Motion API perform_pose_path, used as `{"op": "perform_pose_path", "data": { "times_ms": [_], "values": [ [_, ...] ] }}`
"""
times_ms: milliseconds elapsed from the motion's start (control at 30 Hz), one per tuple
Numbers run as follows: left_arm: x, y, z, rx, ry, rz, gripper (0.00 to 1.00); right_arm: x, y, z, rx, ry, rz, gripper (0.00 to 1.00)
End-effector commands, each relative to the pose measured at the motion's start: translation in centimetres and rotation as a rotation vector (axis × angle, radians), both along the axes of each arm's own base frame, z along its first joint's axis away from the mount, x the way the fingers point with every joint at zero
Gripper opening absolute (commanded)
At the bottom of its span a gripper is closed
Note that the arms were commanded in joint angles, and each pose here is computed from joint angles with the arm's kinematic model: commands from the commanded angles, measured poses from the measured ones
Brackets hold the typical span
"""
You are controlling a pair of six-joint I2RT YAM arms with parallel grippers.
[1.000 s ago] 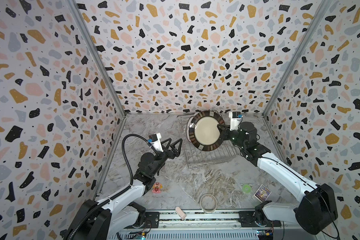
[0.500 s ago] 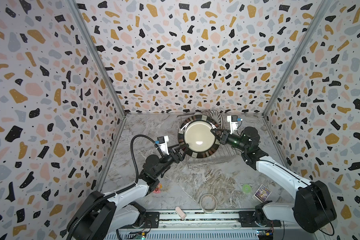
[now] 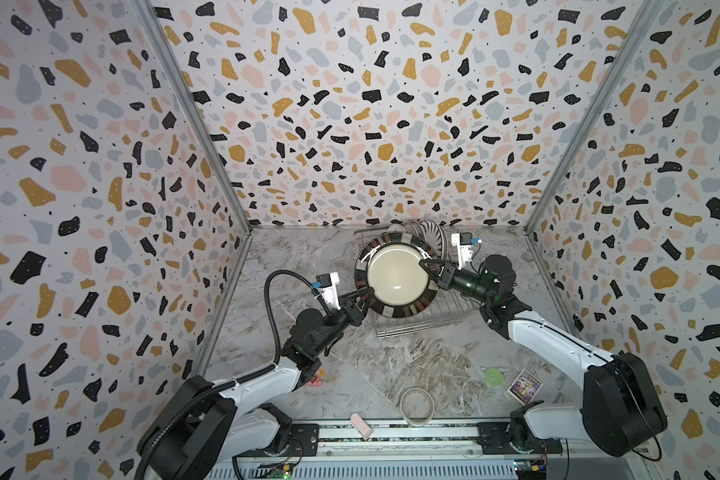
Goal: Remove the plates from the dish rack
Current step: 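Lift the dark plate from the rack with the right gripper while the left approaches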
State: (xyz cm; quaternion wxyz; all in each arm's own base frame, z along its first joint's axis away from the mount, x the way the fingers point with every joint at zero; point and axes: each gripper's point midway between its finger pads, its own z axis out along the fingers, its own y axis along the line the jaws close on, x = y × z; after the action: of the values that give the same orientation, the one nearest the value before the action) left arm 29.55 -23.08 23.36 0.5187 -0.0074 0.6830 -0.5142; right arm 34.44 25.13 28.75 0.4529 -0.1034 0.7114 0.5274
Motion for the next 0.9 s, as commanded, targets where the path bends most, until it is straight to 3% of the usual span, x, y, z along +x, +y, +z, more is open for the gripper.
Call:
{"op": "perform_pose_path", "data": {
  "times_ms": [0,233,567,667,867],
  "values": [
    [0.4,-0.3,2.2,-0.056,-0.046,0.005,0.21,-1.0,0.1,5.2,0.079,-0.172,0.037,0.04],
    [0.9,0.0,2.1,-0.098,-0.010,0.032,0.01,-0.7,0.2,4.3,0.057,-0.166,0.035,0.08],
    [0.7,0.5,4.3,-0.142,-0.024,0.039,0.00,0.2,0.4,2.8,0.030,-0.141,0.019,0.28],
    [0.4,1.4,5.2,-0.158,-0.035,0.071,0.00,0.6,0.1,2.5,0.016,-0.136,-0.008,0.41],
    [0.3,3.1,6.0,-0.196,-0.028,0.142,0.00,1.1,-0.6,1.7,-0.019,-0.125,-0.070,0.52]
  ]
}}
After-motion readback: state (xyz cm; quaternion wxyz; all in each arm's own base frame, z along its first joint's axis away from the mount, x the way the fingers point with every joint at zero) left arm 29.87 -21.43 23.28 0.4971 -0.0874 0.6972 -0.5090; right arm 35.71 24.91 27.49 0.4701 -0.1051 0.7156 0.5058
